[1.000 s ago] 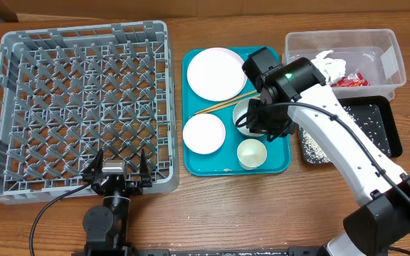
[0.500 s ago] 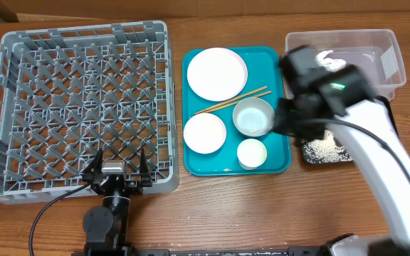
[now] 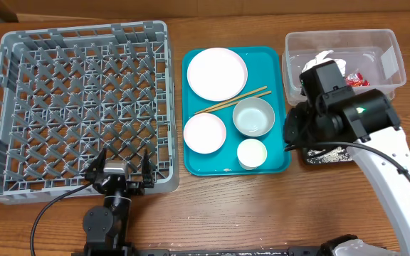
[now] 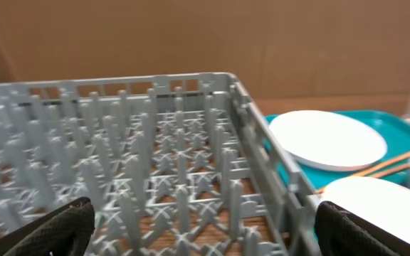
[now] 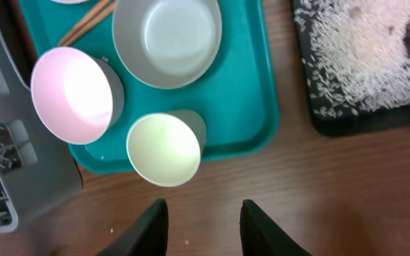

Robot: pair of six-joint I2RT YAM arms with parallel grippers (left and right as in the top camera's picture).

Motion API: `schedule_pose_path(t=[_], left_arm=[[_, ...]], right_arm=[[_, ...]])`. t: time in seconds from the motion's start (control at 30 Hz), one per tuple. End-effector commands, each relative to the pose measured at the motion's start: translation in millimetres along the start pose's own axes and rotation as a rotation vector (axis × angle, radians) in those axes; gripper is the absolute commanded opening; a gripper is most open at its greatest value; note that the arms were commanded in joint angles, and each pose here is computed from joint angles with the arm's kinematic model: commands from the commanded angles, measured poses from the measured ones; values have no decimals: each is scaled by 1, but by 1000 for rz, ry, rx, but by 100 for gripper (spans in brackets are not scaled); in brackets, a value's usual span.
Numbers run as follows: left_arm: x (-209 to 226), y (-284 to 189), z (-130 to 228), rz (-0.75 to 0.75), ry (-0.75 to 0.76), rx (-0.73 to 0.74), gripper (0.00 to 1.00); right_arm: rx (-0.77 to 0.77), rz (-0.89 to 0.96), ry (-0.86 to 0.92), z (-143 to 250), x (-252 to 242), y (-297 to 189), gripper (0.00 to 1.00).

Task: Sort waste into correct bins and load items into the dishwasher
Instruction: 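Grasp the white cup with the right gripper and lift it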

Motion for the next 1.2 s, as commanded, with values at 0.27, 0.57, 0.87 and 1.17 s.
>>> schedule_pose_path(t=[0.27,0.57,0.87,1.17], left_arm=[[-18,-31,-60,150,-182,69,100],[-22,-33,-96,172,-212,291,100],[-25,-8,-77,200,-243,460,100],[-26,-3,-71,203,-253,503,100]], right_arm=[[7,-59,11,-3,5,38,36],[118,-12,-22,10,8,93,36],[170,15,-65,19,18,116,36],[211,39,-59,32,6,131,36]])
Point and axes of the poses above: each gripper's point midway between its finger pads, its own y axis out along the fingers, its own x axis along the line the jaws close on, z = x × y, the point moved 6 cm from there along -y, back along the fingers, and after that the axes turned 1 degree about y, right-handed, at the moved point
